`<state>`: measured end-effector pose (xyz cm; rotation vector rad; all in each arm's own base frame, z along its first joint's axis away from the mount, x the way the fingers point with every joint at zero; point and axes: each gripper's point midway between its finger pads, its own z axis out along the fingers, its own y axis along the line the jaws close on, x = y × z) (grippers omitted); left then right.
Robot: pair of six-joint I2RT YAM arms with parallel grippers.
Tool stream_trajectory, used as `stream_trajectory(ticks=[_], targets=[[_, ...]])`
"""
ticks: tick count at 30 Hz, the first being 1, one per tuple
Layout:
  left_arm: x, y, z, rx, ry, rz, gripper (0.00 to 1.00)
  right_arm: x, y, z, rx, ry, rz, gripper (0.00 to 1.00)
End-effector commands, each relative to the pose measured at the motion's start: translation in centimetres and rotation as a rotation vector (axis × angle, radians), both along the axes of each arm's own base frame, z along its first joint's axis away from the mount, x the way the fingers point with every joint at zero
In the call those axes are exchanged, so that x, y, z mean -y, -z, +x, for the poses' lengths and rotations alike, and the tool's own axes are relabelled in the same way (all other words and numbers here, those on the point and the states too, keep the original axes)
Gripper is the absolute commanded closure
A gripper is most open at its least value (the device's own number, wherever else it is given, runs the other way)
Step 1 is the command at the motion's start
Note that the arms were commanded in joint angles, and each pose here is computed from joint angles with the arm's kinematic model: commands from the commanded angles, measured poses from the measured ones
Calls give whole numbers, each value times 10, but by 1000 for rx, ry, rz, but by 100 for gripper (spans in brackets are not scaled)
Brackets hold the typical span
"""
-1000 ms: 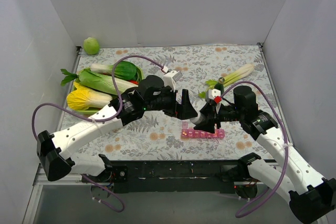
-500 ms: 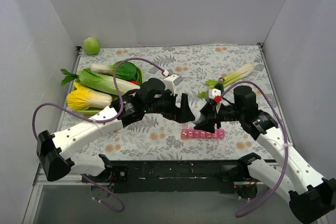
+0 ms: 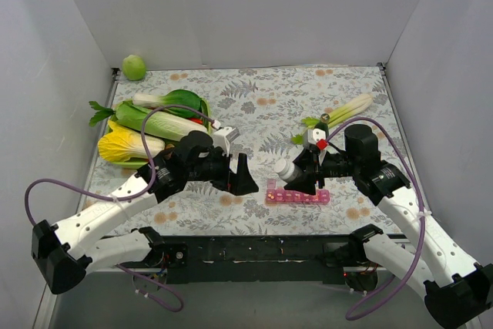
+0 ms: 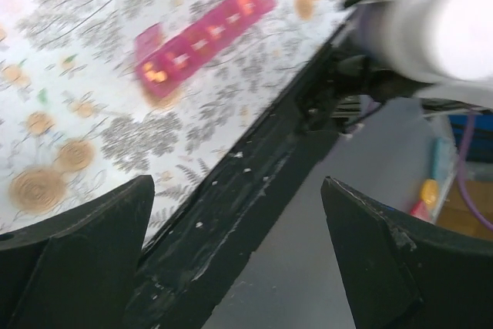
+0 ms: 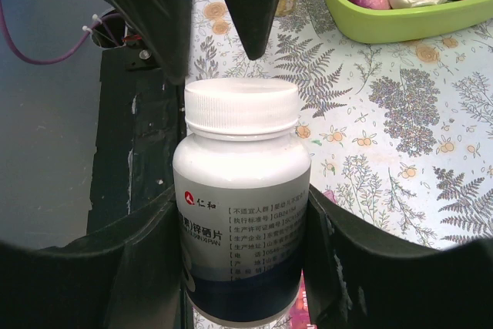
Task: Sort the pills into containers
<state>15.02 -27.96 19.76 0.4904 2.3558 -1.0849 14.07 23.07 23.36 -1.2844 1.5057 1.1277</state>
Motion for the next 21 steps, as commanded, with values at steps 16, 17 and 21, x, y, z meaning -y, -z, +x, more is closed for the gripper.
stream_trajectory(ticks=[16,17,21], targets=[[77,-110,20,82,169,-283,24,-2,-17,2,55,-17,31,99],[80,-110,20,79,175,-282,26,-2,-16,2,53,-17,30,99],[86,-111,15,69,205,-285,31,-2,-15,3,51,-13,27,99]])
